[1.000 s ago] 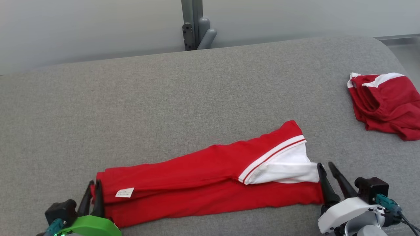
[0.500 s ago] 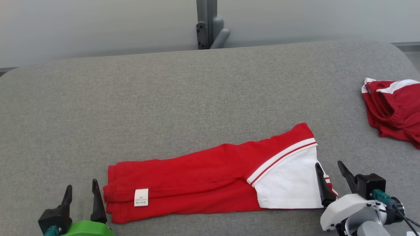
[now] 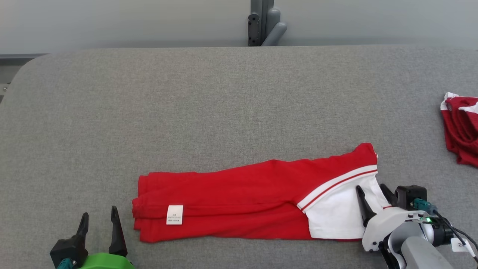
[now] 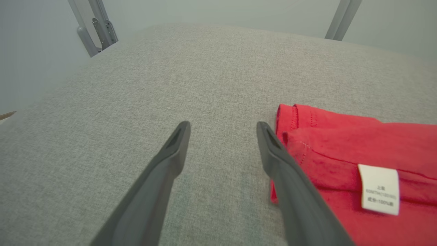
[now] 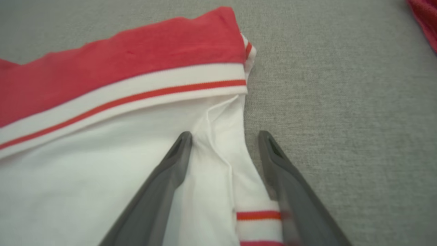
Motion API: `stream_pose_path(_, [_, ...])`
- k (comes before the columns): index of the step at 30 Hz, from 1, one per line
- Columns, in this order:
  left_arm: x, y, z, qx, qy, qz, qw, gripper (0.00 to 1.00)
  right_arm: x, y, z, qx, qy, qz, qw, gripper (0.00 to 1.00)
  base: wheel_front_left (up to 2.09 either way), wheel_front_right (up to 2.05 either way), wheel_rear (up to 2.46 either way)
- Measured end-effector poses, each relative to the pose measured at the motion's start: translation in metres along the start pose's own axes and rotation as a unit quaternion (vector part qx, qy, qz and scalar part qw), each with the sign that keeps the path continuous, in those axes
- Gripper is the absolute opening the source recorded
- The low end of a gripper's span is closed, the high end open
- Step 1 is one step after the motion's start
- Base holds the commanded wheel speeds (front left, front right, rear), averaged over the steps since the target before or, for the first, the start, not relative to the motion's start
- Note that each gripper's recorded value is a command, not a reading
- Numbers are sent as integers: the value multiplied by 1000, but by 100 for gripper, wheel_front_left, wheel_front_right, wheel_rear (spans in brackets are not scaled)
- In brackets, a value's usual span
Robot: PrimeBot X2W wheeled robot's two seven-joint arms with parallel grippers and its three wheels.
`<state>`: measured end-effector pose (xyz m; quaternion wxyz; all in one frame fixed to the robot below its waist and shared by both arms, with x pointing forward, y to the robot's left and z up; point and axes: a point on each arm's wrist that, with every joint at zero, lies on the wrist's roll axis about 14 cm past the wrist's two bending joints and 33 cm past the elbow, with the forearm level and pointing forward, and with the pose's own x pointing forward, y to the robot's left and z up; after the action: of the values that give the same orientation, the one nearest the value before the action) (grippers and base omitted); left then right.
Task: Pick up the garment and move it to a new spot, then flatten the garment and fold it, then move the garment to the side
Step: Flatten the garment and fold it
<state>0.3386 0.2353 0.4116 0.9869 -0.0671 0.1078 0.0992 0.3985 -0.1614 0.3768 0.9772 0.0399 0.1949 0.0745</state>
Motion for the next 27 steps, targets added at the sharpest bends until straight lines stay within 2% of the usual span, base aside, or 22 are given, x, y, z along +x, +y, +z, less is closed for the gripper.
stream_pose_path(2, [0, 1, -2, 1, 3, 1, 1000, 100, 5, 3, -4, 5, 13, 3, 1000, 99, 0, 0, 0])
stream_pose_path(3, [0, 1, -2, 1, 4, 1, 1000, 100, 7, 6, -6, 8, 18, 7, 1000, 46, 0, 0, 0])
stream_pose_path(4, [1, 1, -3, 1, 5, 1, 1000, 100, 8, 9, -8, 11, 24, 11, 1000, 19, 0, 0, 0])
stream_pose_path(5, [1, 1, -3, 2, 5, 0, 1000, 100, 10, 10, -8, 15, 26, 12, 999, 19, 0, 0, 0])
stream_pose_path(6, [2, 0, -3, 4, 5, -2, 1000, 100, 12, 11, -9, 18, 28, 14, 999, 0, 0, 0, 0])
stream_pose_path(10, [4, -3, -2, 7, 5, -7, 1000, 100, 14, 0, -4, 30, 14, 0, 999, 0, 0, 0, 0])
stream_pose_path(16, [6, -13, -3, 6, 7, -23, 1000, 100, 3, -75, 22, 47, -31, -101, 993, 0, 0, 0, 0])
stream_pose_path(18, [7, -17, -5, 6, 9, -28, 1000, 100, 0, -84, 35, 44, -55, -115, 991, 0, 0, 0, 0])
stream_pose_path(22, [8, -25, -7, 3, 13, -40, 999, 100, -2, -54, 42, 45, -82, -87, 992, 0, 0, 0, 0])
stream_pose_path(27, [9, -36, -9, 0, 16, -56, 998, 100, -2, 20, 48, 52, -97, 20, 994, 0, 0, 0, 0])
